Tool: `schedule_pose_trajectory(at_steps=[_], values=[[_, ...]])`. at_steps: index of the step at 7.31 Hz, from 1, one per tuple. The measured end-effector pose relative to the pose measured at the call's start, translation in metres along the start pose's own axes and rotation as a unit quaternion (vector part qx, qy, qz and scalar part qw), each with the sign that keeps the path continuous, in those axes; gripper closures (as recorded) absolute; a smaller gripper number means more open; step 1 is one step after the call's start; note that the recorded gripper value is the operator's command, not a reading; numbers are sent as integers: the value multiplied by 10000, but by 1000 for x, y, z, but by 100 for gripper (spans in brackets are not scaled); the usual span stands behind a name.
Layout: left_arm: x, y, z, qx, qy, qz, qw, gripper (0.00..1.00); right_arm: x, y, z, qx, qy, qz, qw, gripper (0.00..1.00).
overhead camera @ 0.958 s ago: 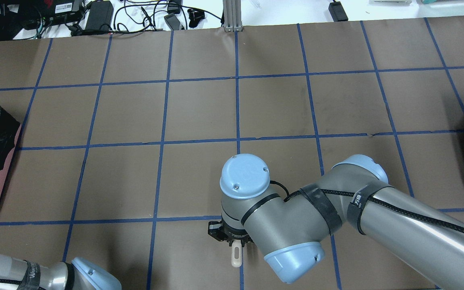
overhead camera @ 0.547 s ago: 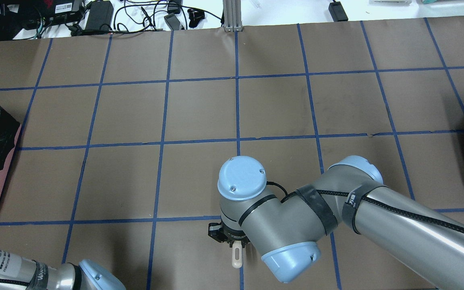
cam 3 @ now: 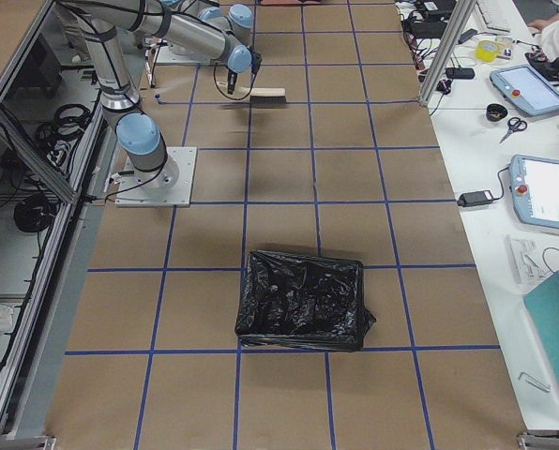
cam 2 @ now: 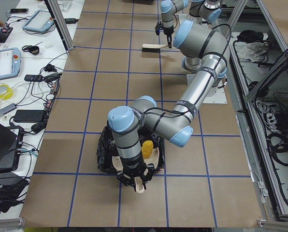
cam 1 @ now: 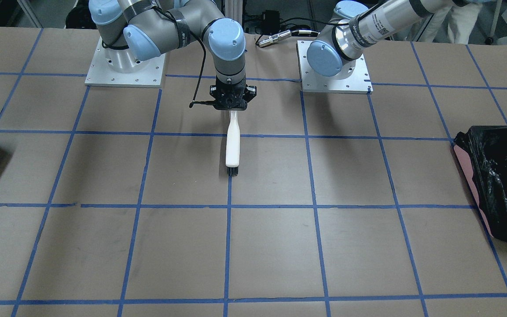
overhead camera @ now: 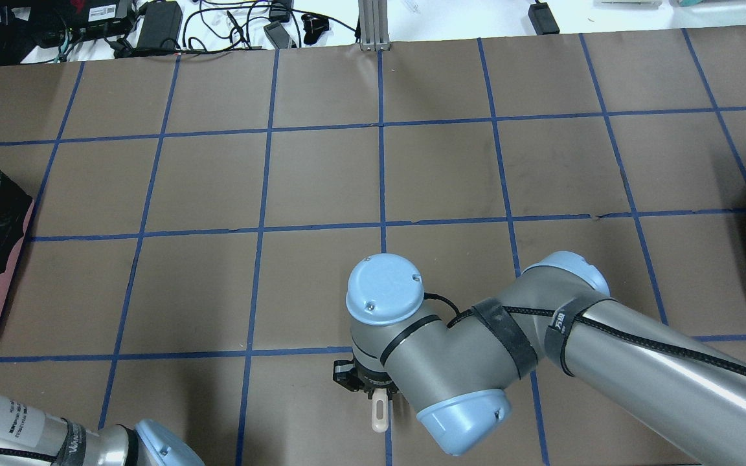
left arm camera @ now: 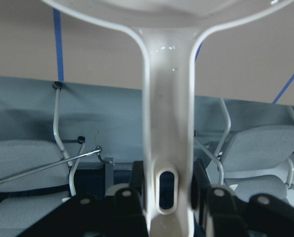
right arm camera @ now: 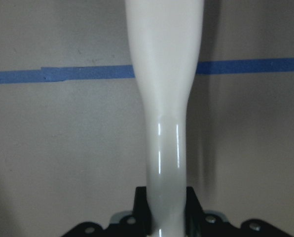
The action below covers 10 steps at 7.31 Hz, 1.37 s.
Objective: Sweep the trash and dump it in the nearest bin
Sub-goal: 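Tilt the dustpan over the black trash bag to dump the trash with the left gripper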
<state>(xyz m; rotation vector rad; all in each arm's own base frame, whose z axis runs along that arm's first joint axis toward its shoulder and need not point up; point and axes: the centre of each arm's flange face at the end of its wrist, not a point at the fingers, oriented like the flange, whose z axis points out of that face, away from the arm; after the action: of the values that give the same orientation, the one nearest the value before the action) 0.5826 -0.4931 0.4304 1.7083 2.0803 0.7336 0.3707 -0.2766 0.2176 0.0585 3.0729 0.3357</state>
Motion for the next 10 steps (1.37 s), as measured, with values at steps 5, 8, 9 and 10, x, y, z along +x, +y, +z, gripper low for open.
schedule_pose_trajectory(at_steps=[5, 8, 9, 10], values=[[-7, -9, -37, -284, -290, 18, 9992, 100, -2, -1, -7, 100, -45, 2, 9999, 0], [-2, 4, -88, 396, -628, 98, 9972, 100, -7, -8, -22, 379, -248, -5, 9990, 0], [1, 0, -99, 719, -734, -23, 9947, 100, -11, -13, -45, 549, -381, -24, 9978, 0], [3, -6, -104, 1032, -715, -310, 9916, 100, -13, -19, -75, 671, -469, -25, 9966, 0]])
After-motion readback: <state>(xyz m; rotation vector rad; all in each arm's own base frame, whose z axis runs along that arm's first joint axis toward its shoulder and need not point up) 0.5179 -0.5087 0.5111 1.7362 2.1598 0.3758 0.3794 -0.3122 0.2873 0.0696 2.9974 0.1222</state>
